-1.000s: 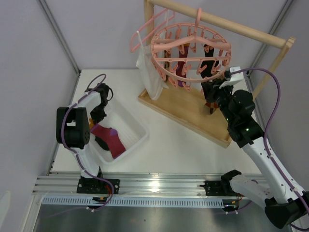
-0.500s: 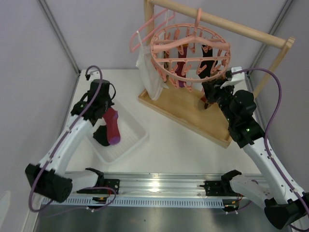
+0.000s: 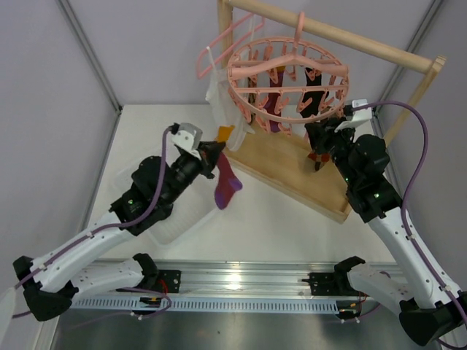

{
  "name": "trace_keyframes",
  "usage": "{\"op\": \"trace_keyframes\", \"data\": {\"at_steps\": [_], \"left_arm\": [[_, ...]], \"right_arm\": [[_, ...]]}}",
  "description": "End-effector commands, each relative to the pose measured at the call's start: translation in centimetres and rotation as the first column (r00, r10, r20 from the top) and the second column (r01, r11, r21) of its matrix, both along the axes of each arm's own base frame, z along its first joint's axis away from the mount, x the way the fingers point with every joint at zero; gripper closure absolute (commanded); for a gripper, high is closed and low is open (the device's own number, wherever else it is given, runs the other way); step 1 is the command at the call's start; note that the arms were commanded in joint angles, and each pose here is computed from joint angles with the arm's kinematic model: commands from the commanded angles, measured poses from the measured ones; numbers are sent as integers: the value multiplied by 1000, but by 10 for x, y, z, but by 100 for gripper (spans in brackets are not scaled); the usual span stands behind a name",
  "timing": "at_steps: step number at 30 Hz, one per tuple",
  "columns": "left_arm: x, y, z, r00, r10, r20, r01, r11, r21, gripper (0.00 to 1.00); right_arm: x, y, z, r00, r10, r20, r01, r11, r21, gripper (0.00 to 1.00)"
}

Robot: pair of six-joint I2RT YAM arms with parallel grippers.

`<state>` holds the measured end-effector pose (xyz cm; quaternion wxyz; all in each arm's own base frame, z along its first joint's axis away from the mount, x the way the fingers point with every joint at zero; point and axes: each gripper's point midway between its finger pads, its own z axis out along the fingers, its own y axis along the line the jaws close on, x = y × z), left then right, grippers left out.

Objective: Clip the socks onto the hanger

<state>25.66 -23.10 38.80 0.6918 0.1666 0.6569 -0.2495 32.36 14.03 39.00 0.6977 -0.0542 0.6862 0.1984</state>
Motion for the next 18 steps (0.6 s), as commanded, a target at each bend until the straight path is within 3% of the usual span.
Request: {"op": "trace_keyframes", "data": {"at_steps": [1, 10, 18], "left_arm": [[-17, -49, 30, 969, -167, 184, 174, 985, -21, 99], [-14, -133, 2, 936, -291, 197, 289, 957, 40, 99], [-19, -176, -3, 913, -348, 214, 349, 936, 35, 99]], "right_arm": [[-2, -1, 21, 1000, 0, 21, -1, 999, 43, 100], [-2, 1, 23, 1000, 5, 8, -6, 998, 66, 100], [-6, 0, 29, 1000, 10, 11, -10, 996, 85, 100]]}}
